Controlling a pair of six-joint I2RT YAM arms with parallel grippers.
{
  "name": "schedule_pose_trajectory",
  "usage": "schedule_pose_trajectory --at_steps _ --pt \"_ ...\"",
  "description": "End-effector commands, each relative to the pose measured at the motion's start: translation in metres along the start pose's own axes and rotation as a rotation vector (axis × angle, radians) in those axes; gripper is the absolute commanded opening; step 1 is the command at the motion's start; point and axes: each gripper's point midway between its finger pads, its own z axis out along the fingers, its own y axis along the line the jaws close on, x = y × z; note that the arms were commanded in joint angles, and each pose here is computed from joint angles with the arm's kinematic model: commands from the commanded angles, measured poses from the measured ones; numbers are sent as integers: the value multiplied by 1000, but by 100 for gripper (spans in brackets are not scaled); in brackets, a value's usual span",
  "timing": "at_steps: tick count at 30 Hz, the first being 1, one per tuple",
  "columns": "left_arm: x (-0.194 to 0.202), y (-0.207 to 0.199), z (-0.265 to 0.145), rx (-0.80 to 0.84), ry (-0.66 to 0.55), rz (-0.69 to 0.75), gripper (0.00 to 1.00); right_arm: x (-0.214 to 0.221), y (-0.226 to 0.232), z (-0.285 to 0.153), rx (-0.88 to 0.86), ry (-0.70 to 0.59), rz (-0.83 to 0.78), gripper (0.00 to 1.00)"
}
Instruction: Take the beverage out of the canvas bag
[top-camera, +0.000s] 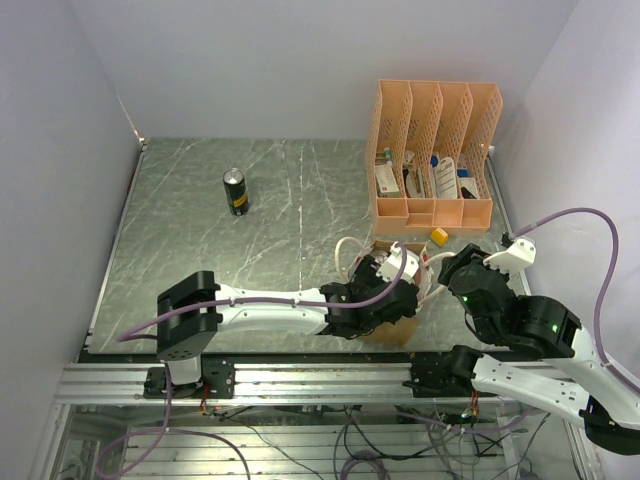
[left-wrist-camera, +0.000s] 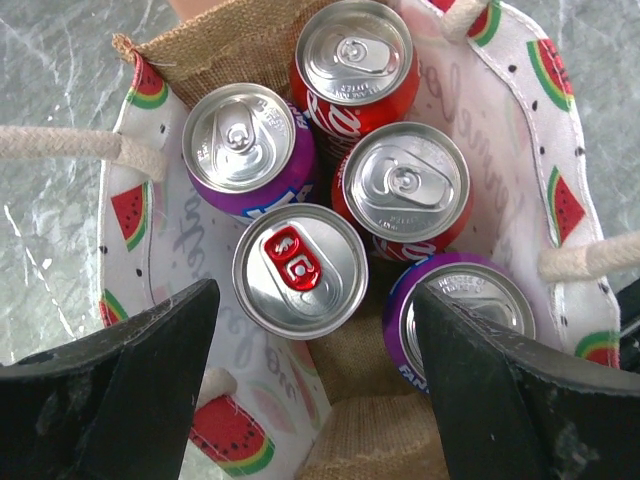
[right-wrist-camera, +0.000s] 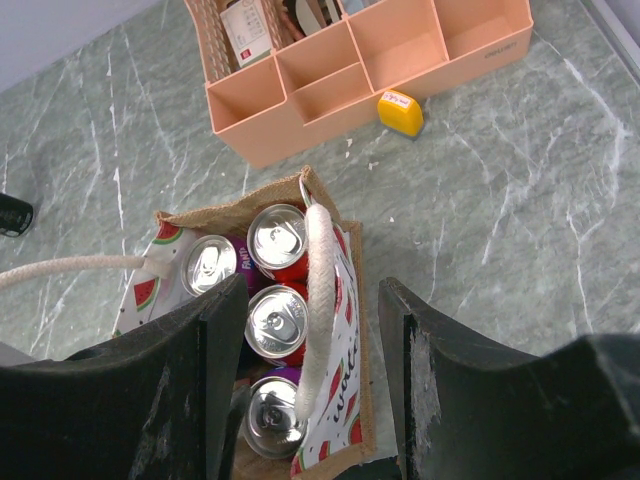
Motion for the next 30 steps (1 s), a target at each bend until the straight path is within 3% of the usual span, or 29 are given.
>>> schedule_pose_trajectory --at_steps 1,6,16,21,30 --pt "6 4 5 -75 26 11 90 -1 1 1 1 -15 7 55" --pt "15 7 14 -104 44 -6 90 -2 0 1 -2 -18 10 55" --pt "33 2 30 -88 83 -34 75 -2 1 1 -3 -18 7 55" --pt "44 4 35 -115 106 -18 82 -2 1 1 -2 -17 6 55" --pt "52 -1 42 -98 125 -14 78 -2 0 1 -1 -17 4 55"
